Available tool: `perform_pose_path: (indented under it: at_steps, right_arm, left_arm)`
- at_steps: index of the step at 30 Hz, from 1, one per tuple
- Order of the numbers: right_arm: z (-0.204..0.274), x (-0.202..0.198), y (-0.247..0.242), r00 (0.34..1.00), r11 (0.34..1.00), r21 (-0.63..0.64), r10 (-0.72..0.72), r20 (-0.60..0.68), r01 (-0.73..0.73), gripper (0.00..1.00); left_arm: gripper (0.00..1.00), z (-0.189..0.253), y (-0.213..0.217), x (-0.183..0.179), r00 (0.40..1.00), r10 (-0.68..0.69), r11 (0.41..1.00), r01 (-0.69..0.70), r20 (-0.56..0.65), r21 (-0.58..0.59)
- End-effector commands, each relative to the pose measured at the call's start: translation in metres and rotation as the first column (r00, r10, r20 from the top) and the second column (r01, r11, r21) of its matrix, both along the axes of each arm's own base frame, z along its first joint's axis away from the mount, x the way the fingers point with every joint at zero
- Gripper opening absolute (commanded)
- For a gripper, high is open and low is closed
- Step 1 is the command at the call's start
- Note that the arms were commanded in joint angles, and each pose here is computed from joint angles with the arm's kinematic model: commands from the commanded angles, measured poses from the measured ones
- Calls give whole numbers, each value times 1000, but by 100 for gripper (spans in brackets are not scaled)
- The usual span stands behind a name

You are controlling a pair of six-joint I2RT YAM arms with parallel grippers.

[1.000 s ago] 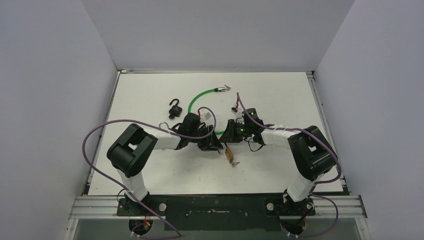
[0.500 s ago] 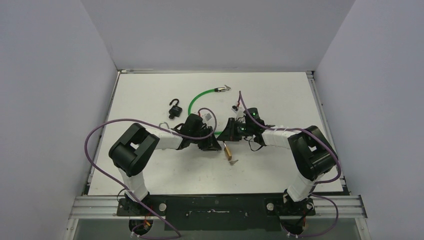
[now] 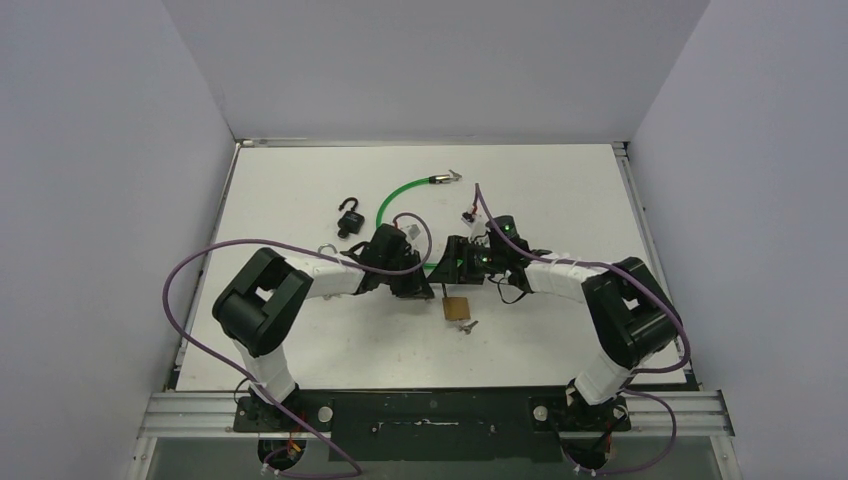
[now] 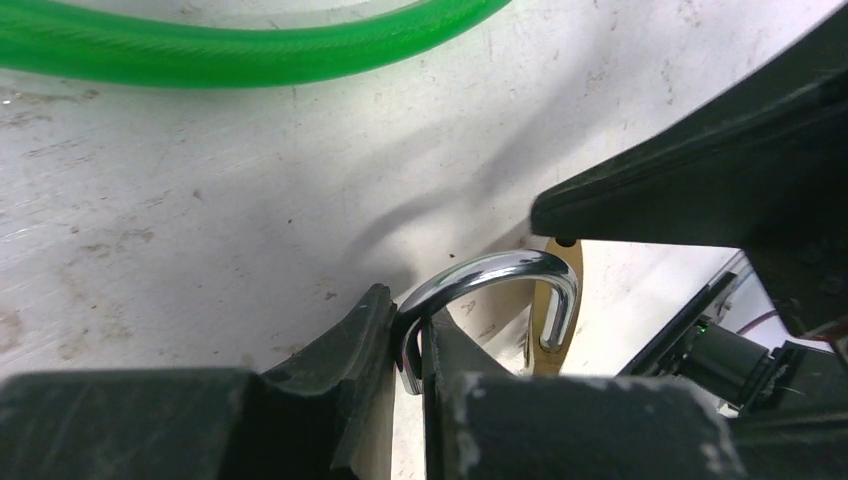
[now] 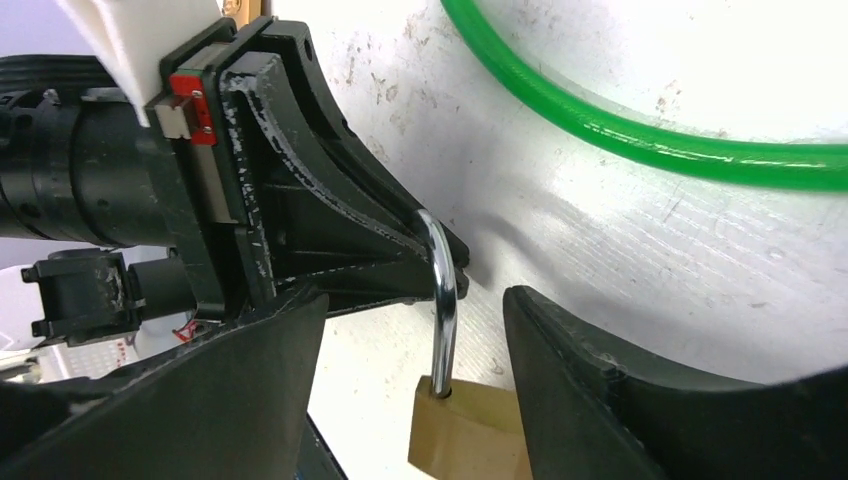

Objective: Unlock with the key

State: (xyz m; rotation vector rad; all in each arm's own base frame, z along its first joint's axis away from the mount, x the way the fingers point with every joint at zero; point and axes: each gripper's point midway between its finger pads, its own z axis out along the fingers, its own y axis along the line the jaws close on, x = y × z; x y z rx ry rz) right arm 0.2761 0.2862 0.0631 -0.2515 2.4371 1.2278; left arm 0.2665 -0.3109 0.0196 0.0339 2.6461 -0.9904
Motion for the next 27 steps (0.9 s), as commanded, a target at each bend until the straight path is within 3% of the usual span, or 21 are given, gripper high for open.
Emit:
perform_pose_path:
  at_steps: [1, 7, 13, 18, 21, 23, 27]
  right_arm:
    - [28, 14, -8, 990, 999, -19, -32, 140, 35, 67]
    - [33, 25, -35, 972, 981, -101, -148, 182, 168, 68]
    - [49, 36, -68, 931, 937, -159, -266, 251, 311, 68]
    - [64, 38, -102, 879, 879, -200, -362, 309, 432, 69]
    - [81, 38, -128, 823, 819, -218, -434, 367, 530, 69]
    - [94, 37, -148, 772, 765, -231, -483, 413, 602, 70]
    - [131, 34, -196, 620, 609, -223, -581, 527, 761, 75]
  left_arm:
    - [0, -12, 28, 2, 1000, 28, 984, -28, 6, 175]
    - [27, -9, 39, 14, 997, 74, 958, -73, 7, 278]
    - [43, -2, 40, 18, 996, 87, 953, -88, 19, 290]
    - [66, 19, 46, 26, 992, 84, 949, -108, 93, 297]
    - [74, 43, 51, 35, 980, 75, 948, -128, 186, 292]
    - [95, 64, 57, 42, 962, 75, 946, -152, 263, 286]
    - [97, 114, 80, 52, 901, 135, 926, -263, 413, 272]
